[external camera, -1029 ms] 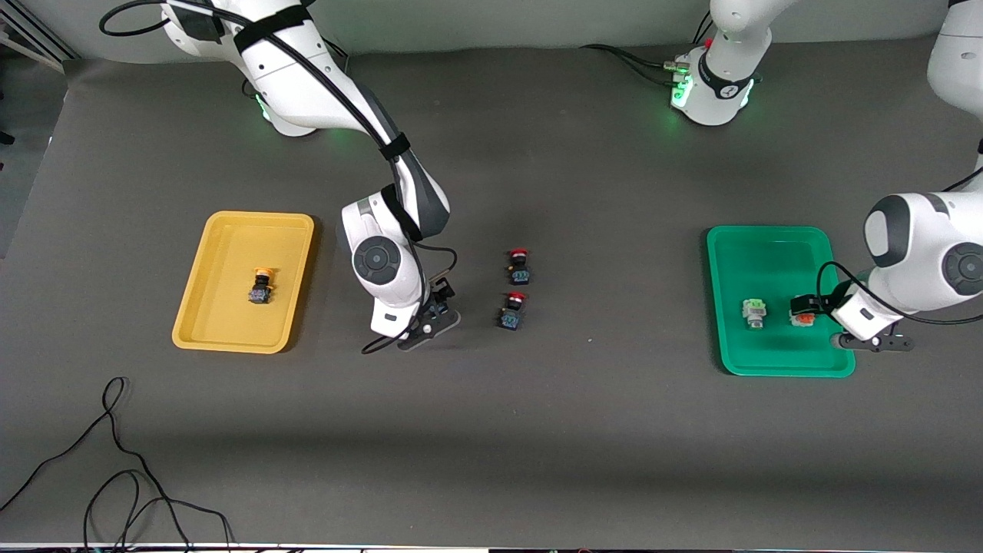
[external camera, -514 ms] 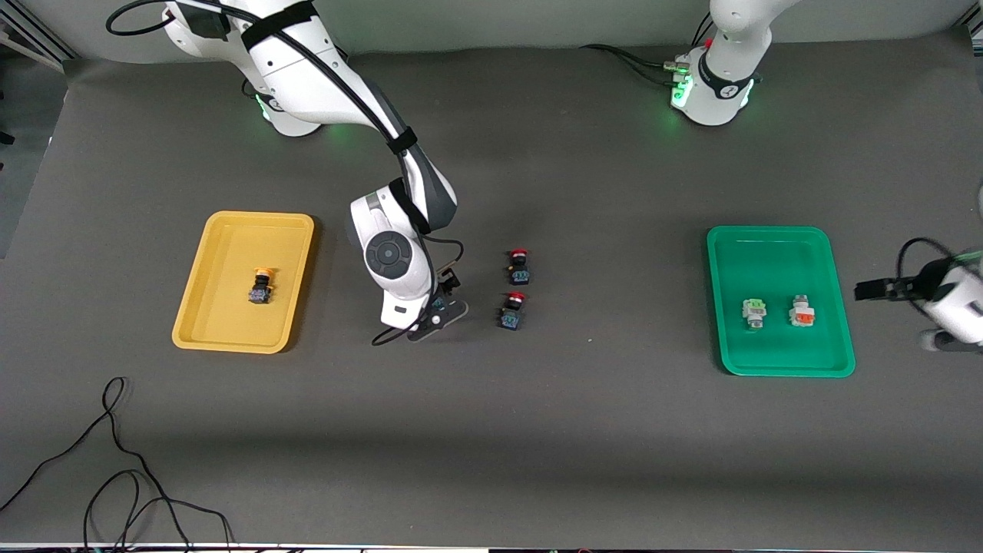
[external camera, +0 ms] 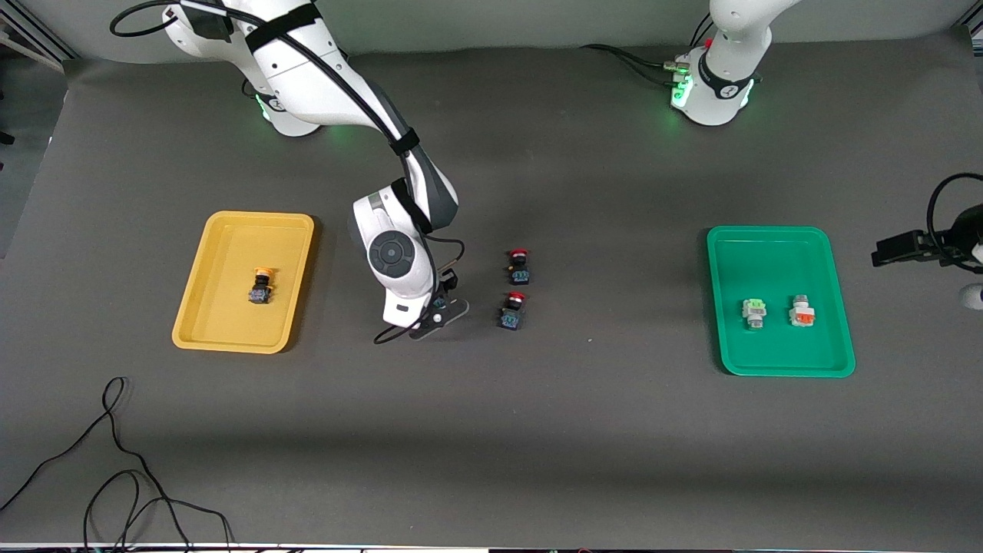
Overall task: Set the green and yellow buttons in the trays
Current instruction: 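Carry the yellow button into the yellow tray with the right gripper and release it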
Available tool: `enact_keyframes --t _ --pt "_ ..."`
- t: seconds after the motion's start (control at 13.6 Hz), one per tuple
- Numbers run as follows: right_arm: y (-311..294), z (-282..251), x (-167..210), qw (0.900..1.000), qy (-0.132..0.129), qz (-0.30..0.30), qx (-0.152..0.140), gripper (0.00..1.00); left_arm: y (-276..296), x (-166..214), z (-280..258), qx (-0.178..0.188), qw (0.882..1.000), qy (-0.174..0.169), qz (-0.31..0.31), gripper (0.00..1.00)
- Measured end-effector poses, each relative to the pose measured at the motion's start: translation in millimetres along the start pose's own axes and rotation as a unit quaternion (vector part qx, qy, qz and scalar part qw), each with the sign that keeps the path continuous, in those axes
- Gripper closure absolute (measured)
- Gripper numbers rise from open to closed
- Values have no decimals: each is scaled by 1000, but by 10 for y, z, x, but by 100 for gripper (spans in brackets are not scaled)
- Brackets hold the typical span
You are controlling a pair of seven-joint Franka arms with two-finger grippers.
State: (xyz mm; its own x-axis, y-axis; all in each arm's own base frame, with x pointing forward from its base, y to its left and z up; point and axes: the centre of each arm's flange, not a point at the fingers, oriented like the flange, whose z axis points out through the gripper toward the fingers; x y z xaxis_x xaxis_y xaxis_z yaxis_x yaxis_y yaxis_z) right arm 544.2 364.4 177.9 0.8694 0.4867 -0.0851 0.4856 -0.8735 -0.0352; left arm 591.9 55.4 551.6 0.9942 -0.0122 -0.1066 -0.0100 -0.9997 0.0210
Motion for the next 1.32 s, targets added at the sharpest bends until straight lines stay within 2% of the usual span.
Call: enact_keyframes --t 0.22,0.37,0.51,0.73,0.88,1.1,1.32 --pt "29 -33 17 1000 4 6 -1 57 241 -122 -217 4 1000 15 10 0" --pt "128 -241 38 1000 6 23 1 57 436 -192 -268 3 1000 18 17 0" --pt "441 -779 -21 999 -18 49 7 57 624 -265 -314 8 1000 20 21 0" --pt "1231 -1879 -386 993 -38 111 34 57 889 -376 -410 13 999 21 25 0" --pt "1727 -2380 -687 987 -35 150 52 57 933 -424 -442 14 999 18 26 0" --pt "2450 -2701 -1084 976 -27 209 60 57 912 -444 -467 6 1000 19 23 0" --pt "2920 -2604 -1348 971 -37 234 37 57 891 -444 -467 3 1000 18 21 0"
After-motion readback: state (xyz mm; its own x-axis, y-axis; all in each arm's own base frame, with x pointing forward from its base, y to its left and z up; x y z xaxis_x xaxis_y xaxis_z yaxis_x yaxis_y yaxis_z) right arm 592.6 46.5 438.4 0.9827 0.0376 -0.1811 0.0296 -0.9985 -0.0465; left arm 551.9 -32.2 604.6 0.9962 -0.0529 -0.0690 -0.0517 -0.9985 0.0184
